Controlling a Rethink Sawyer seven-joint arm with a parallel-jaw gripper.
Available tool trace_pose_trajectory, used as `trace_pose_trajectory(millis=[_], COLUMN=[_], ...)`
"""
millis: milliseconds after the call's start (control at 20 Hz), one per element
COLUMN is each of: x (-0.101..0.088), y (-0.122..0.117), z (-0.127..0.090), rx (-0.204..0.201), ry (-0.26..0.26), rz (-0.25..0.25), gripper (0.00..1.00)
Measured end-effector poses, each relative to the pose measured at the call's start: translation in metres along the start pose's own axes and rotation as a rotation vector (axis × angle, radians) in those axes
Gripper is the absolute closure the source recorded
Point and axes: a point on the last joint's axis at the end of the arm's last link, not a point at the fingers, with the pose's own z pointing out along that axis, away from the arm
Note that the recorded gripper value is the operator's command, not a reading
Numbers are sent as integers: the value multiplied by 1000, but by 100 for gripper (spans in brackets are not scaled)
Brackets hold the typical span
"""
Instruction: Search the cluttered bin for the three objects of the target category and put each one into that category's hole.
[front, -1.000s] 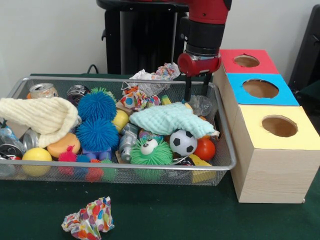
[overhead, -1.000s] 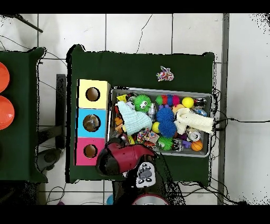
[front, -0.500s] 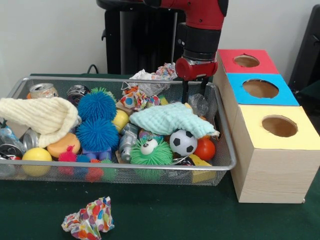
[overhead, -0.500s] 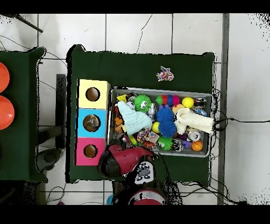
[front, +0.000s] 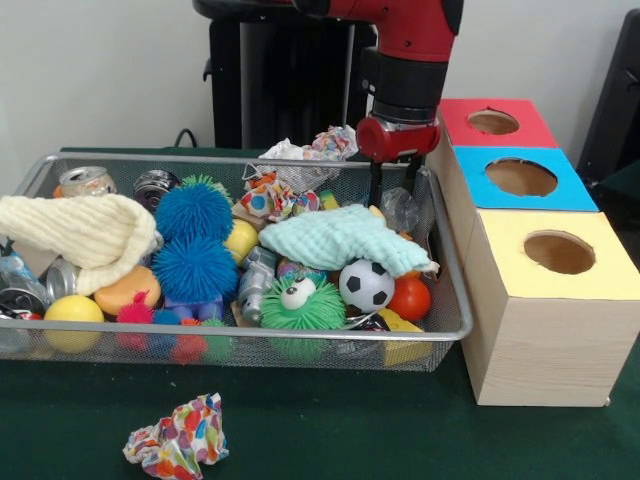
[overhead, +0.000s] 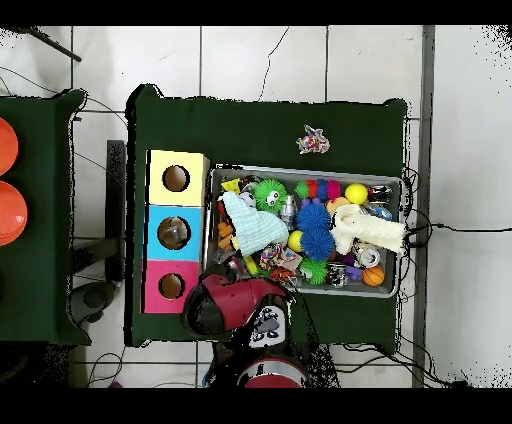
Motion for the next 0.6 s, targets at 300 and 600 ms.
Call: trace_pose_trajectory(millis=[300, 600], x=[0, 2], y=[-1, -3], z=[0, 0], rx=[2, 5], ry=[3, 5], rz=[8, 9], gripper=[0, 0])
